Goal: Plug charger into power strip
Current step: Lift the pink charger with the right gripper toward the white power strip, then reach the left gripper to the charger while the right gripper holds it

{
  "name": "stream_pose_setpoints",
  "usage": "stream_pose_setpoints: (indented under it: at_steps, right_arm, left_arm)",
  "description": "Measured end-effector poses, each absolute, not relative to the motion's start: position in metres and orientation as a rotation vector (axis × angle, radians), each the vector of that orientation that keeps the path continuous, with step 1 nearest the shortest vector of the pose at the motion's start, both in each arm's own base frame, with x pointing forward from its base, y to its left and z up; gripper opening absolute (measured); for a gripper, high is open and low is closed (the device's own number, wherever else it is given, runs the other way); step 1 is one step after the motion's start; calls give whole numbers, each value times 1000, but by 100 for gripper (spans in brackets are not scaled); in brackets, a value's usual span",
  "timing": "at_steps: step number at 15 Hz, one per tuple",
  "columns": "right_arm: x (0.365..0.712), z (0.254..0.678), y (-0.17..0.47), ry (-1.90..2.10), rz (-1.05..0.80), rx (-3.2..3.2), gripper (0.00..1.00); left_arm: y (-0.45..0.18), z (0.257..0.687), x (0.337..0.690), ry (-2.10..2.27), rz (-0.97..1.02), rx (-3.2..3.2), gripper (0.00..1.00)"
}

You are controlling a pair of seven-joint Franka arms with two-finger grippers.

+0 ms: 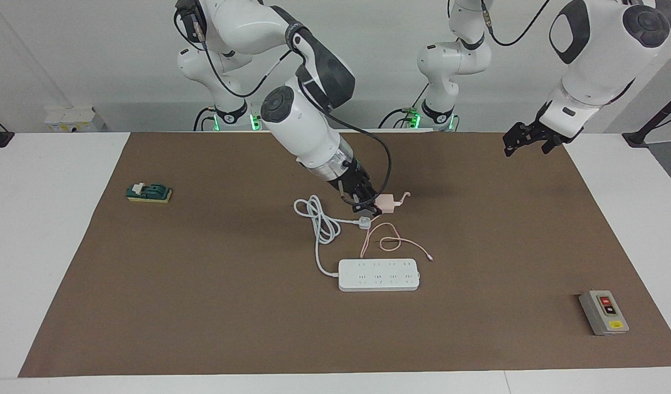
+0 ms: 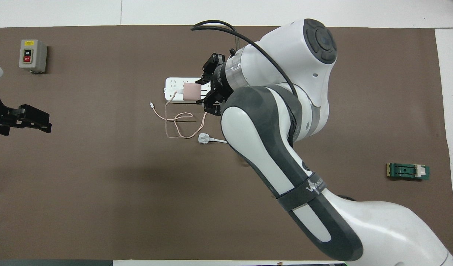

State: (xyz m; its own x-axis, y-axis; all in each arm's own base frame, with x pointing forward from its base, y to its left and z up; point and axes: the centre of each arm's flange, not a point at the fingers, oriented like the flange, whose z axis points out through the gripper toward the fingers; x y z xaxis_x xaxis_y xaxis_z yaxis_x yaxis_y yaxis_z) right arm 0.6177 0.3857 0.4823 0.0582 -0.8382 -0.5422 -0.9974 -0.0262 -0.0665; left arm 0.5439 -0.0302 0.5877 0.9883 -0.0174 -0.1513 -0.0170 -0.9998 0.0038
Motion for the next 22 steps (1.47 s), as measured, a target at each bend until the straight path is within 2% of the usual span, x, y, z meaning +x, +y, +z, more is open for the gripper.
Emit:
stream_pose_setpoints:
  at_steps: [4,7,10,16,19,22]
  right_arm:
    - [616,466,396,1835,501,-1931,47]
    - [614,465,398,1832,506,-1940,47]
    - [611,465,403,1827,514,-1953,47]
    - [607,461,404,1826,539,-1987,47]
    - [607,461,404,1826,539,-1988,47]
    - [607,461,404,1826,540,-1988,47]
  left_arm:
    - [-38,583,547,40,-241,2841,100]
    - [-21,564,570,138,-183,2545,100]
    - [-11,531,603,117,-84,2344,100]
    - [-31,441,640,-19,-59,2009,100]
    - [-63,410,641,-106,-68,1904,100]
    - [-94,386,628,-198,-54,1834,100]
